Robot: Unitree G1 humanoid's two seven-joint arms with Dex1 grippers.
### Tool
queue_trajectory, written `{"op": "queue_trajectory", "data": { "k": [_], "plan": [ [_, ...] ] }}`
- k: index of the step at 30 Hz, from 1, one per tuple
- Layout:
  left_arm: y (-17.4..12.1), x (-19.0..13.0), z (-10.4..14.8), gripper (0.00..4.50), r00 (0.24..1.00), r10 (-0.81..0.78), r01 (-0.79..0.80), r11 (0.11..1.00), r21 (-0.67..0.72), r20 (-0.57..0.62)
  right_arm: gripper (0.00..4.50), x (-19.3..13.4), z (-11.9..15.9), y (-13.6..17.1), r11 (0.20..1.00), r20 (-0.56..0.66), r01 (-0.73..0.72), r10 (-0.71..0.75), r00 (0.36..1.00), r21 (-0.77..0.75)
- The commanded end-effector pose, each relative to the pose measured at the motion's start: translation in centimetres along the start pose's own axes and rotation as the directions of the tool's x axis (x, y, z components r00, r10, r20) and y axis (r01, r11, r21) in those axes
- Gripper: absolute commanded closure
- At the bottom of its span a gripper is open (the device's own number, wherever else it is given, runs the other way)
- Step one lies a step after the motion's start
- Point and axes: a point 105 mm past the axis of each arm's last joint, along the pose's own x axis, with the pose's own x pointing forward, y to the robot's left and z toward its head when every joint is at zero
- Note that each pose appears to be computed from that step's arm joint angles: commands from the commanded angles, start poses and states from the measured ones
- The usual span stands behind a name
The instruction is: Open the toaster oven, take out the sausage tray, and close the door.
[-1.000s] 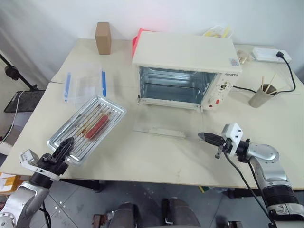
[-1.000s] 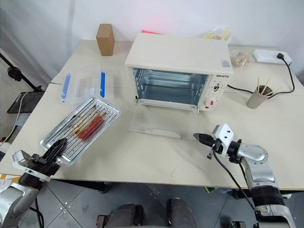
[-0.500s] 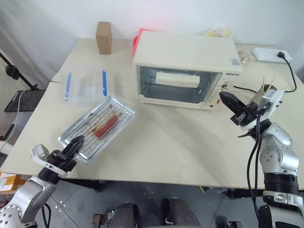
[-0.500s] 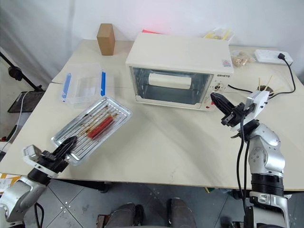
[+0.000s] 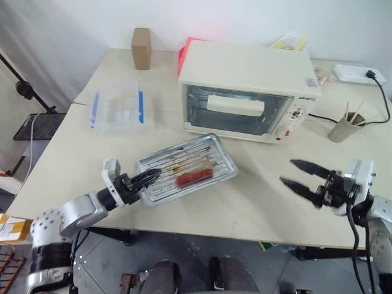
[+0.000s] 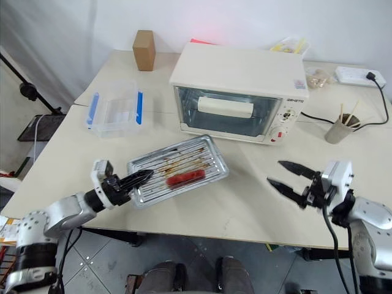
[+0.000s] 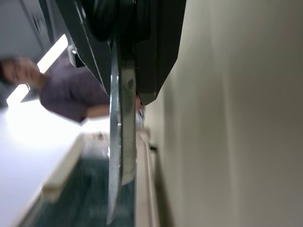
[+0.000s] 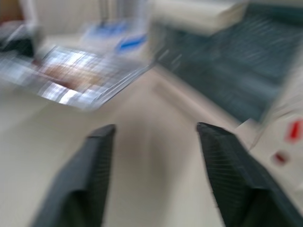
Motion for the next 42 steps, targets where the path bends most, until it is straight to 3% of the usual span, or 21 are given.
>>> {"op": "queue_trajectory", "data": {
  "k": [1, 2, 12, 19, 26, 31, 34, 35, 38, 42],
  "plan": [
    [0.8, 1.8, -1.0, 4.50, 0.988, 0.036, -0.031, 0.999, 0.038, -0.147, 0.24, -1.8, 0.6, 1.1, 0.997, -0.026, -0.002, 0.000, 1.000, -0.079],
    [1.0, 2.7, -0.9, 4.50, 0.983, 0.046, -0.037, 0.998, 0.049, -0.180, 0.05, -2.3, 0.3, 1.6, 0.997, -0.042, 0.006, -0.009, 0.999, -0.072],
    [2.5, 8.0, -1.8, 4.50, 0.915, 0.115, -0.055, 0.985, 0.162, -0.387, 0.05, -4.5, 0.2, 3.8, 0.996, -0.103, 0.083, -0.085, 0.991, -0.028],
    [2.8, 10.2, -2.6, 4.50, 0.866, 0.153, -0.049, 0.973, 0.225, -0.476, 0.05, -4.8, 0.8, 2.4, 0.994, -0.130, 0.106, -0.107, 0.986, -0.021],
    [2.1, 9.6, -2.2, 2.45, 0.867, 0.135, -0.023, 0.972, 0.233, -0.479, 0.00, -5.4, 0.4, 2.5, 0.997, -0.173, 0.079, -0.076, 0.982, 0.011],
    [1.6, 6.8, -0.6, 1.01, 0.879, 0.169, -0.022, 0.948, 0.317, -0.445, 0.00, -5.6, 0.6, 2.1, 0.998, -0.177, 0.057, -0.053, 0.983, 0.017],
    [1.7, 4.3, 0.6, 0.14, 0.887, 0.223, -0.005, 0.880, 0.476, -0.404, 0.00, -5.7, 0.7, 1.9, 0.999, -0.177, 0.026, -0.022, 0.984, 0.019],
    [1.4, 3.3, 1.3, 0.03, 0.897, 0.221, 0.042, 0.819, 0.572, -0.383, 0.00, -5.7, 0.8, 1.8, 1.000, -0.174, 0.014, -0.011, 0.985, 0.019],
    [0.6, 0.2, 2.4, 0.03, 0.910, 0.213, 0.163, 0.604, 0.780, -0.355, 0.00, -5.6, 1.0, 1.7, 1.000, -0.164, -0.014, 0.017, 0.986, 0.020],
    [-1.0, -2.1, 4.4, 0.03, 0.953, 0.137, 0.198, 0.390, 0.899, -0.270, 0.00, -5.7, 1.4, 1.7, 0.998, -0.163, -0.053, 0.056, 0.985, 0.023]
  ]
}}
